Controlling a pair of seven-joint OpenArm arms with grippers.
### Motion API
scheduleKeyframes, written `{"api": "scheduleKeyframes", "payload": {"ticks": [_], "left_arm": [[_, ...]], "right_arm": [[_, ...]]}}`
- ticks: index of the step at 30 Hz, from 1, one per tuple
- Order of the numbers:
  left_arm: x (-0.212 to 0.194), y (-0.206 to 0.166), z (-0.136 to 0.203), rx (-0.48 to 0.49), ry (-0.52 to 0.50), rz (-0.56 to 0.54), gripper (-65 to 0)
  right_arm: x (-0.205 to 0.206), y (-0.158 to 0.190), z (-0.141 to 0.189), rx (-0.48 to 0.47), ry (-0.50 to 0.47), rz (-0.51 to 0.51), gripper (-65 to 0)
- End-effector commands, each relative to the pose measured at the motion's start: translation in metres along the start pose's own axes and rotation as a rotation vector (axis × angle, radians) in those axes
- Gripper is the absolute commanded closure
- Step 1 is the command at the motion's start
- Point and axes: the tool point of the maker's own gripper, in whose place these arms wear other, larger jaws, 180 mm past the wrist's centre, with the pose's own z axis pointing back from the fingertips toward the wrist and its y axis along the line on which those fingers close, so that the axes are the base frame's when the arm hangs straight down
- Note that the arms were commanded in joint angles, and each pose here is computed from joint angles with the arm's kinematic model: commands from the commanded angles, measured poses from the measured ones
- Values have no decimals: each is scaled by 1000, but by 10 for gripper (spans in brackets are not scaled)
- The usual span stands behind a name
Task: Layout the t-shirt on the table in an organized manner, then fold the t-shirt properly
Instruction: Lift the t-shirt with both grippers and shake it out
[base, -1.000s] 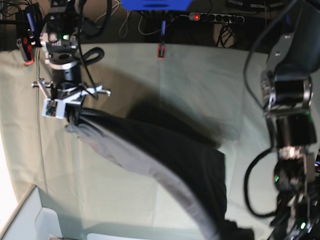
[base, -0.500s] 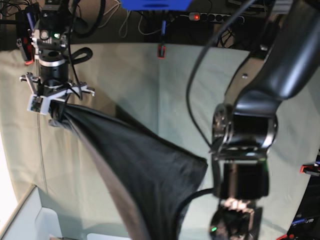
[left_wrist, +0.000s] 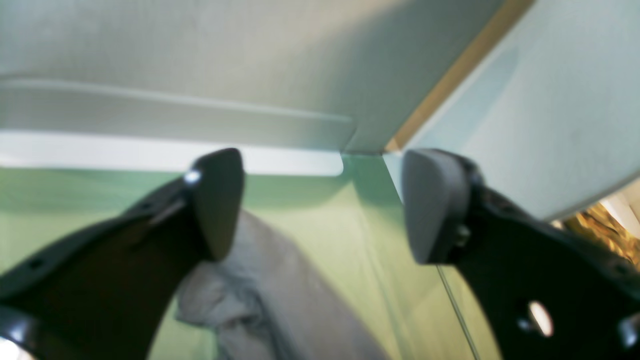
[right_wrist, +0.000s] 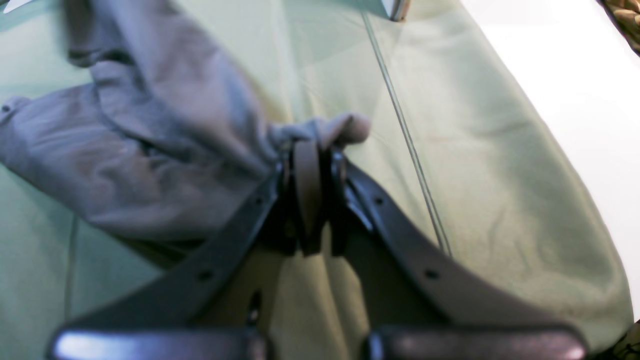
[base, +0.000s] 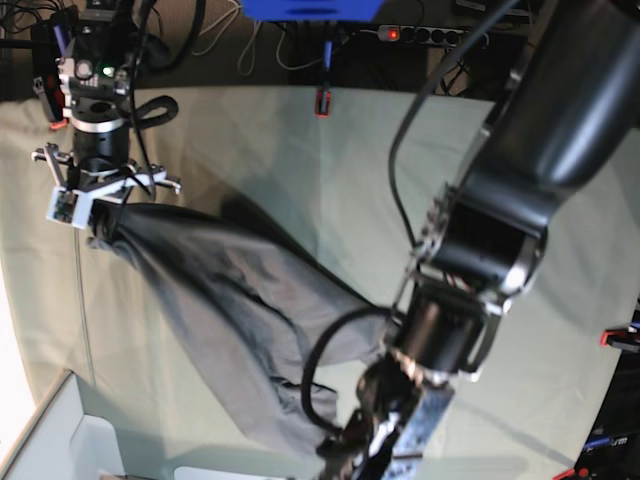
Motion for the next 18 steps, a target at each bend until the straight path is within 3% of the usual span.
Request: {"api": "scheduleKeyframes", "payload": {"ticks": [1,7,12,18], "left_arm": [[33,-19,2,-45,-86,-13,-505],[-32,59,40,54,-34,-8,-503],[-111,111,81,142,80,-1,-503],[-196,127,116,191,227,49,-504]], "right_arm": [[17,0,-2,-3,-59,1,0],[20,1,-4,-1,-67,2,0],[19,2,-9,0,-65,-4,0],[18,2,-11,4,-63,7,0]]}}
